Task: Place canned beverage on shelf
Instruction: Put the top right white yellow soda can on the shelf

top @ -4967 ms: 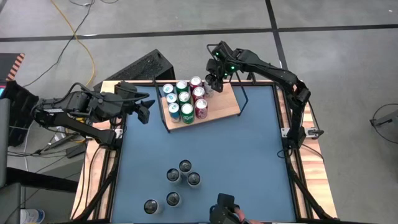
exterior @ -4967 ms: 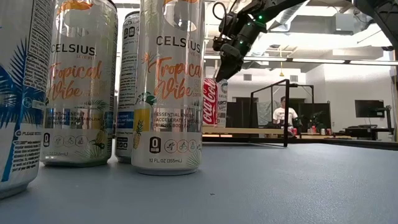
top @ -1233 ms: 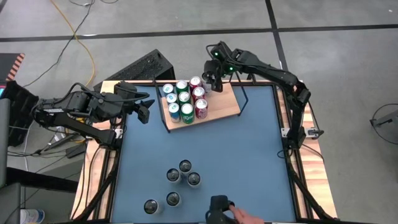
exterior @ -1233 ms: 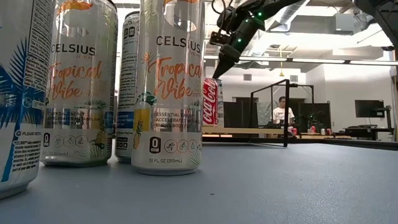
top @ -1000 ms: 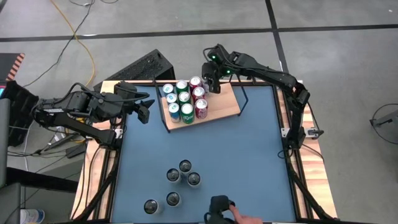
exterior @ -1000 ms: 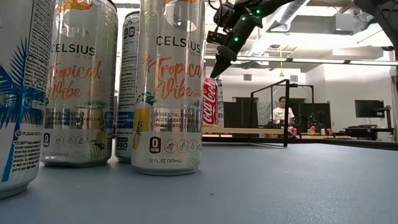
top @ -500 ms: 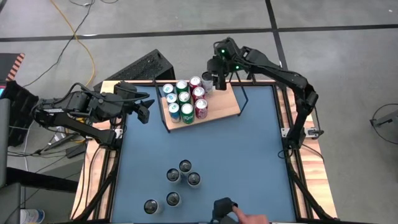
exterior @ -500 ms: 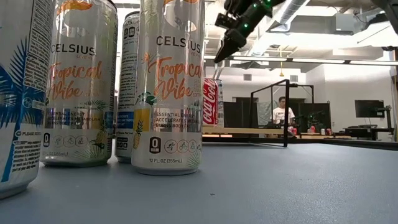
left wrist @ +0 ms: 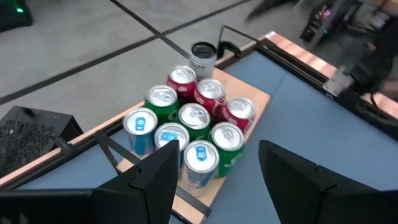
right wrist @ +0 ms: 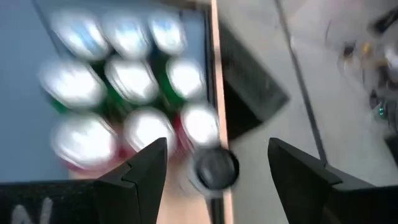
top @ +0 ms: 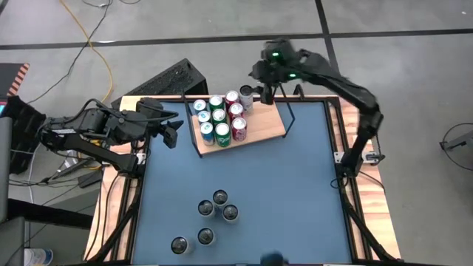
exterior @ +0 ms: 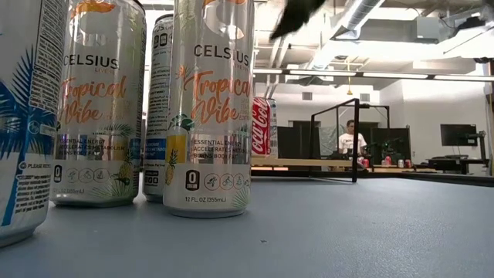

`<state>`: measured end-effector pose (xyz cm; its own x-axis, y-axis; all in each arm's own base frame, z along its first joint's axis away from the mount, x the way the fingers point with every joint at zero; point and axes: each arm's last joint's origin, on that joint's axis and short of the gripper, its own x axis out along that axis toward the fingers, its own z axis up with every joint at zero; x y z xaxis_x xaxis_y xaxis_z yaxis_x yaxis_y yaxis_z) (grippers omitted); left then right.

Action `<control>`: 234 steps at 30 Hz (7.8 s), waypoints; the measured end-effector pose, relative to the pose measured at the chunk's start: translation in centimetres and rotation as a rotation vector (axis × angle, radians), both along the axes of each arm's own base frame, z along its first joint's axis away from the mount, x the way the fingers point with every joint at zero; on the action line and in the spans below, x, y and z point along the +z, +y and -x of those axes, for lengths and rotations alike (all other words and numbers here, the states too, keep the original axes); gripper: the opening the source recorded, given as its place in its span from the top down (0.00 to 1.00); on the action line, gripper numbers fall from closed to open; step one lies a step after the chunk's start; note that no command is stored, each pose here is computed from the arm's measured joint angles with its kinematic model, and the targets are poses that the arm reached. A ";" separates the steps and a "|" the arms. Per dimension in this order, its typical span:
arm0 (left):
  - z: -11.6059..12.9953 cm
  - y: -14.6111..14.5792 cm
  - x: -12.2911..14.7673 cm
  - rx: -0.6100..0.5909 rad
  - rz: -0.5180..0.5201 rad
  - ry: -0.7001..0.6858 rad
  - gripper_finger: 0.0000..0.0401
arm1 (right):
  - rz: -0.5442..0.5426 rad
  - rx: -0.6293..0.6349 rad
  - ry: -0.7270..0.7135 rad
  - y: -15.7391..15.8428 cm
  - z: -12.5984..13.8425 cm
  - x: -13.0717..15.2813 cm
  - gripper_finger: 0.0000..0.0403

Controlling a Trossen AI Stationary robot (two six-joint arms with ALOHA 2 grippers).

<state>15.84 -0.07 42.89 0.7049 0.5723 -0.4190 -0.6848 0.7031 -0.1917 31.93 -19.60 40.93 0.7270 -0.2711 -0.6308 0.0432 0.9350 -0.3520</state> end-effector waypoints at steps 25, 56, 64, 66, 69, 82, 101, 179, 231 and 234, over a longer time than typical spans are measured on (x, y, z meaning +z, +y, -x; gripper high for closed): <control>-0.6 -0.7 0.2 -0.309 0.021 0.040 0.49 | -0.199 0.086 -0.002 25.4 -1.8 3.1 0.35; -0.6 -0.8 0.1 -0.278 0.092 0.012 0.49 | -0.159 0.574 0.092 39.2 -11.2 -9.7 0.35; -0.4 -0.7 -0.3 -0.273 0.097 0.059 0.49 | -0.187 0.474 0.208 37.2 -11.1 -10.3 0.35; -0.4 -0.7 -0.3 -0.274 0.097 0.058 0.49 | -0.190 0.459 0.245 37.1 -10.8 -10.5 0.35; -0.3 -0.7 -0.3 -0.273 0.097 0.059 0.49 | -0.193 0.451 0.291 37.4 -10.2 -10.7 0.35; -0.4 -0.7 -0.3 -0.267 0.101 0.054 0.49 | -0.211 0.376 0.315 38.0 -9.8 -13.5 0.35; -0.3 -0.7 -0.3 -0.258 0.094 0.054 0.49 | -0.152 0.275 0.261 40.7 -8.1 -13.0 0.35; -0.2 -0.6 -0.4 -0.219 0.087 0.059 0.49 | -0.234 0.216 0.242 39.0 -9.0 -12.5 0.22; -0.2 -0.5 -0.3 -0.215 0.032 0.083 0.49 | -0.281 0.164 0.279 38.0 -10.2 -14.5 0.35; -0.2 -0.5 -0.3 -0.216 0.032 0.084 0.49 | -0.267 0.158 0.288 38.1 -10.2 -14.7 0.41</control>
<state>16.05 -0.58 42.54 0.7716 0.3973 -0.4968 -0.5335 0.8295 -0.1652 42.14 18.51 26.23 0.5306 0.0303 -0.8471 -0.1725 0.9823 -0.0728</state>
